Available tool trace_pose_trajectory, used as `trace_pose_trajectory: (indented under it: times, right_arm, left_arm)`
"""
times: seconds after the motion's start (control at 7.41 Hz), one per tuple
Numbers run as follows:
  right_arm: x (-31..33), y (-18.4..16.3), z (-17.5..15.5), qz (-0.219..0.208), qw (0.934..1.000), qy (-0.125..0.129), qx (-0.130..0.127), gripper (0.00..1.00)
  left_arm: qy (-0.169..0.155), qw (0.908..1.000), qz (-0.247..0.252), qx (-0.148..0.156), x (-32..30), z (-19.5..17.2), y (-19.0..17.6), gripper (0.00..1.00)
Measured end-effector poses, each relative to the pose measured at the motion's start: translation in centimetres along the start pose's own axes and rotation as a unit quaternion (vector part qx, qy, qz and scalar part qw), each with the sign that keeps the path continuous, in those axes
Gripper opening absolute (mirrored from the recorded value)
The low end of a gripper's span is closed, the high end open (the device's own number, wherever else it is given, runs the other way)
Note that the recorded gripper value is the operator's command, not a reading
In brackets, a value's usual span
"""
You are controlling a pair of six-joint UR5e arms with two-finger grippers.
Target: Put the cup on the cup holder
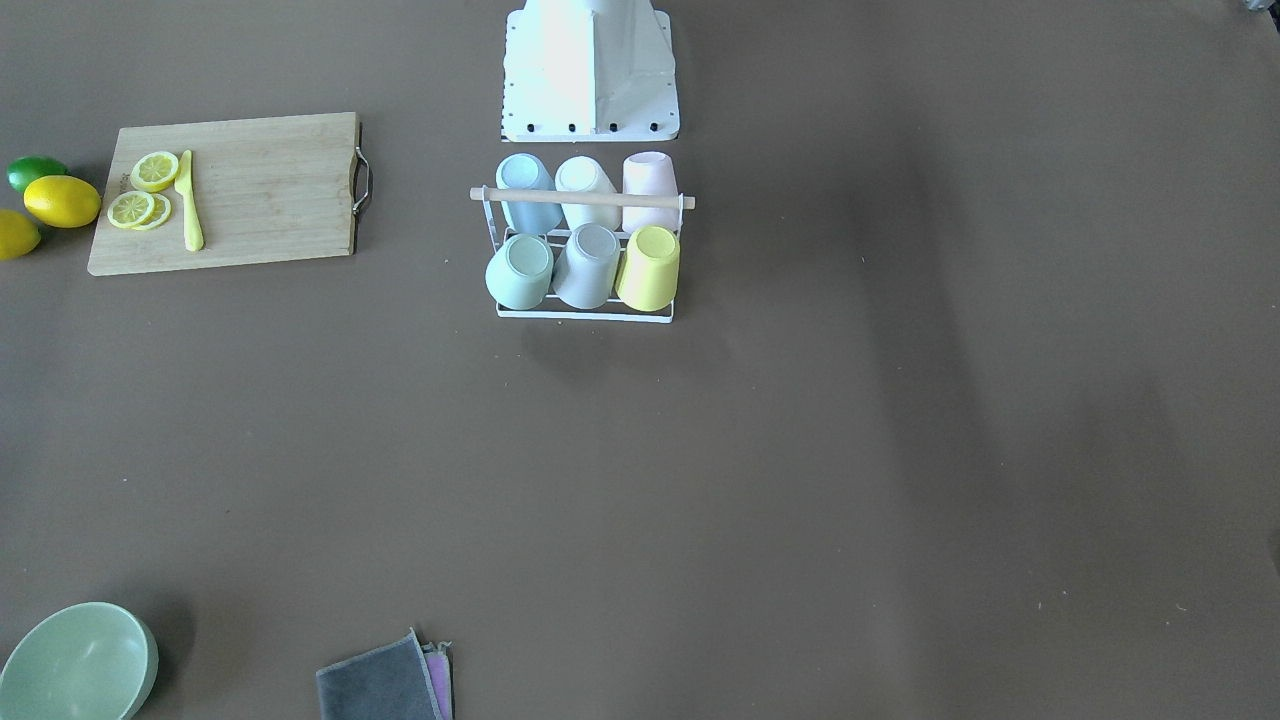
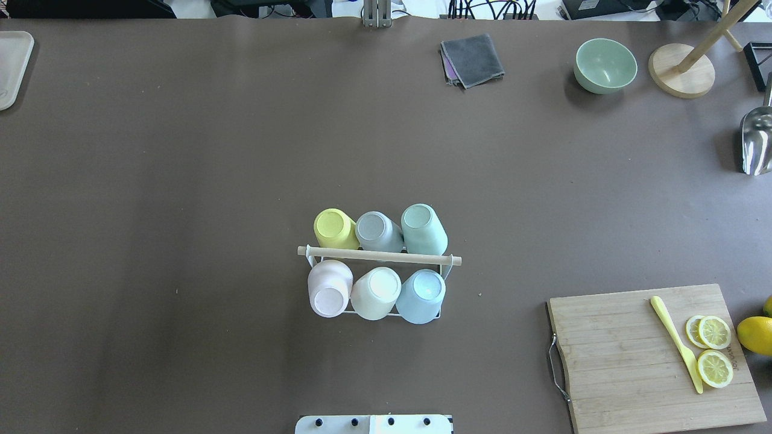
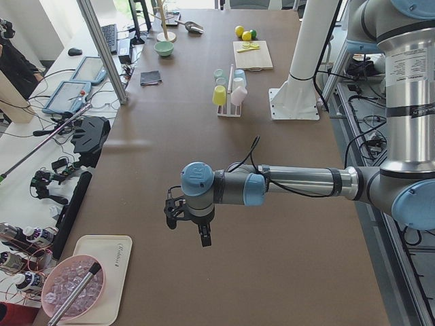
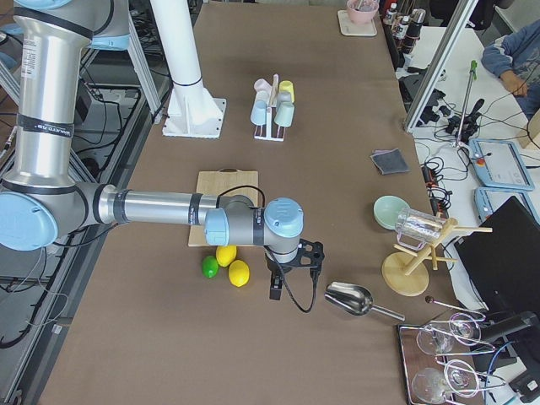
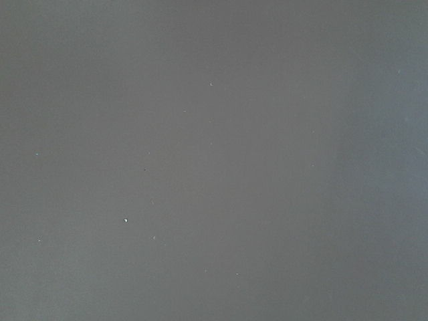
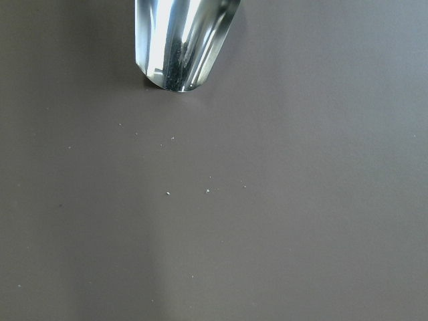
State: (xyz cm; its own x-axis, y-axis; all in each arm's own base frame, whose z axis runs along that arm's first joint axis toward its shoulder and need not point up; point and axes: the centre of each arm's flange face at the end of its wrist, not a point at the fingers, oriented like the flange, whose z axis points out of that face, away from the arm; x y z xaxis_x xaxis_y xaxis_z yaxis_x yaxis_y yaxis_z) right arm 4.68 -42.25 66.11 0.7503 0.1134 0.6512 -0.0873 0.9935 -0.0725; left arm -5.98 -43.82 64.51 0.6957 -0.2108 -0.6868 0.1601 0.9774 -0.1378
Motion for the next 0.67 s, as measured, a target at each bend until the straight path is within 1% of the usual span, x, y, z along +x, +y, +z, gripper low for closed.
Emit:
trace_pose_trajectory:
  times: [0.67]
  right_arm:
    - [0.04,0.01,0.00,0.001,1.0000,0.000,0.000,1.00]
  left_arm:
    - [-0.003,1.0000,-0.003,-0.002,-0.35,0.31,-0.04,0.98]
